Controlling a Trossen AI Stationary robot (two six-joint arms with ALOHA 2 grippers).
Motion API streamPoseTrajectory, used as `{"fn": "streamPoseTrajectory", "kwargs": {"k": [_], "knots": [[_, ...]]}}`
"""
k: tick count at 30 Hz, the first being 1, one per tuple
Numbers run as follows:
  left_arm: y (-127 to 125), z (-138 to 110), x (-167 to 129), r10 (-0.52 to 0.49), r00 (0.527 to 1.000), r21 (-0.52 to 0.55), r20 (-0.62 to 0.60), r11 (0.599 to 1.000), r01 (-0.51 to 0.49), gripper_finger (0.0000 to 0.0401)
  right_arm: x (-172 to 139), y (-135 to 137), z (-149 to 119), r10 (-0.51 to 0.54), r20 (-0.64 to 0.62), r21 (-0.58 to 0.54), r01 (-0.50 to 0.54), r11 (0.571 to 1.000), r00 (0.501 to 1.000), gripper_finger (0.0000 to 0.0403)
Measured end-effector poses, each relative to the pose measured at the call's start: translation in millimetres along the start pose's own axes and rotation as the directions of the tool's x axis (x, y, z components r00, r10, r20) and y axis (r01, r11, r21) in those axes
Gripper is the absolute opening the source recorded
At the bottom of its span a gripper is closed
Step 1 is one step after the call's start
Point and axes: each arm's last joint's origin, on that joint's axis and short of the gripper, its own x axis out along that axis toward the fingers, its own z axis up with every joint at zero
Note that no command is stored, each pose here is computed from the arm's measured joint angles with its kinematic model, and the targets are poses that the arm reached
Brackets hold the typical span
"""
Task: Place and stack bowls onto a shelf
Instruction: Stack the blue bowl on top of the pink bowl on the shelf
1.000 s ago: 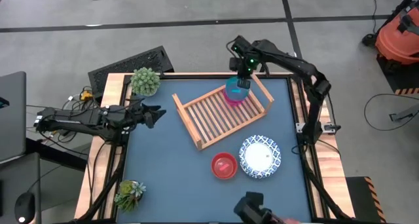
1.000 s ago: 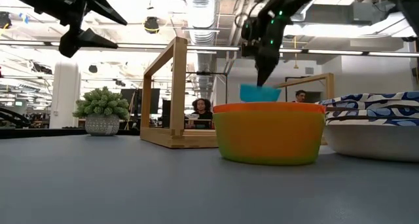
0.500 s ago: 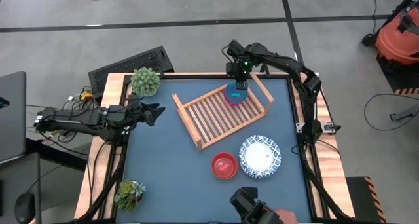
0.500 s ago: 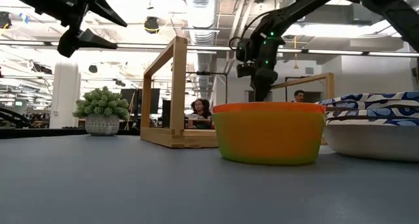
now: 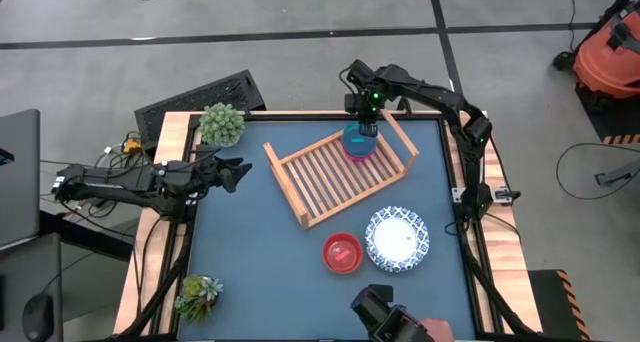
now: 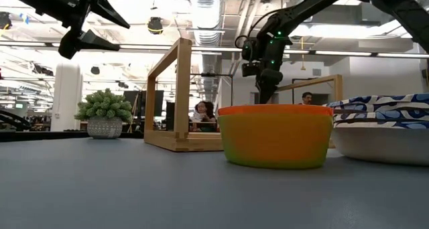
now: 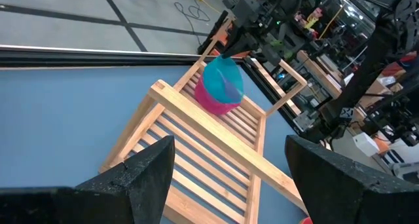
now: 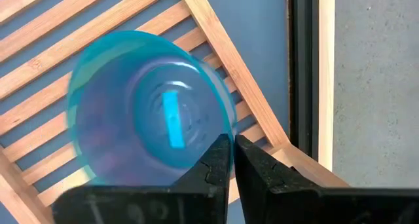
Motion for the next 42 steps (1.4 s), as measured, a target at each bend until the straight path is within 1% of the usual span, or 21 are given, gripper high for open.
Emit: {"fn": "streamPoseTrajectory", "kwargs": {"k": [6,9,13,19,21,23,25,27,29,32,33,38,42], "knots": [[0.0,0.0,0.0,0.000,1.000,0.000,0.000,1.000,0.000,0.0274,0.0,0.2,0.0,0.002,-0.001,-0.013,-0.002,1.000,1.000,0.0052],[0.0,0.0,0.0,0.000,1.000,0.000,0.000,1.000,0.000,0.0274,0.0,0.2,0.0,0.001,-0.001,-0.026,-0.001,1.000,1.000,0.0066],[-0.1,-0.2,0.0,-0.004,1.000,0.000,-0.005,1.000,0.004,0.0274,0.0,-0.1,0.4,-0.002,0.003,-0.026,0.003,1.000,1.000,0.0104],[-0.1,-0.1,0.0,-0.004,1.000,0.000,-0.004,1.000,0.004,0.0274,-4.4,-0.6,3.0,-0.017,0.015,-0.016,0.018,1.000,1.000,0.0180],[-0.1,-0.1,0.0,-0.004,1.000,0.000,-0.004,1.000,0.004,0.0274,-10.9,-2.8,6.3,-0.041,0.026,0.005,0.041,0.999,0.999,0.0197],[-0.1,-0.2,0.0,-0.004,1.000,0.000,-0.005,1.000,0.004,0.0274,-19.9,-4.2,12.4,-0.077,0.047,0.017,0.077,0.997,0.996,0.0202],[-0.1,-0.1,0.0,-0.004,1.000,0.000,-0.004,1.000,0.004,0.0274,-29.8,-4.7,18.5,-0.105,0.072,0.016,0.104,0.994,0.992,0.0193],[-0.1,-0.1,0.0,-0.004,1.000,0.000,-0.004,1.000,0.004,0.0274,-36.5,-3.8,23.4,-0.127,0.088,0.009,0.127,0.992,0.988,0.0166],[-0.1,-0.1,0.0,-0.004,1.000,0.000,-0.004,1.000,0.004,0.0274,-37.3,-1.9,24.9,-0.125,0.090,0.004,0.126,0.992,0.988,0.0122],[-0.1,-0.2,0.0,-0.004,1.000,0.000,-0.004,1.000,0.004,0.0274,-34.2,-0.6,22.4,-0.105,0.063,0.004,0.105,0.995,0.992,0.0038],[-0.1,-0.1,0.0,-0.004,1.000,0.000,-0.004,1.000,0.004,0.0274,-32.0,-0.3,21.6,-0.101,0.059,0.005,0.101,0.995,0.993,0.0022],[-0.1,-0.2,0.0,-0.003,1.000,0.000,-0.004,1.000,0.003,0.0274,-22.9,0.8,15.8,-0.077,0.028,0.043,0.075,0.996,0.997,0.0023],[-0.1,-0.1,0.0,-0.003,1.000,-0.001,-0.004,1.000,0.003,0.0274,-15.8,4.9,14.1,-0.057,0.009,0.041,0.057,0.998,0.998,0.0017]]}}
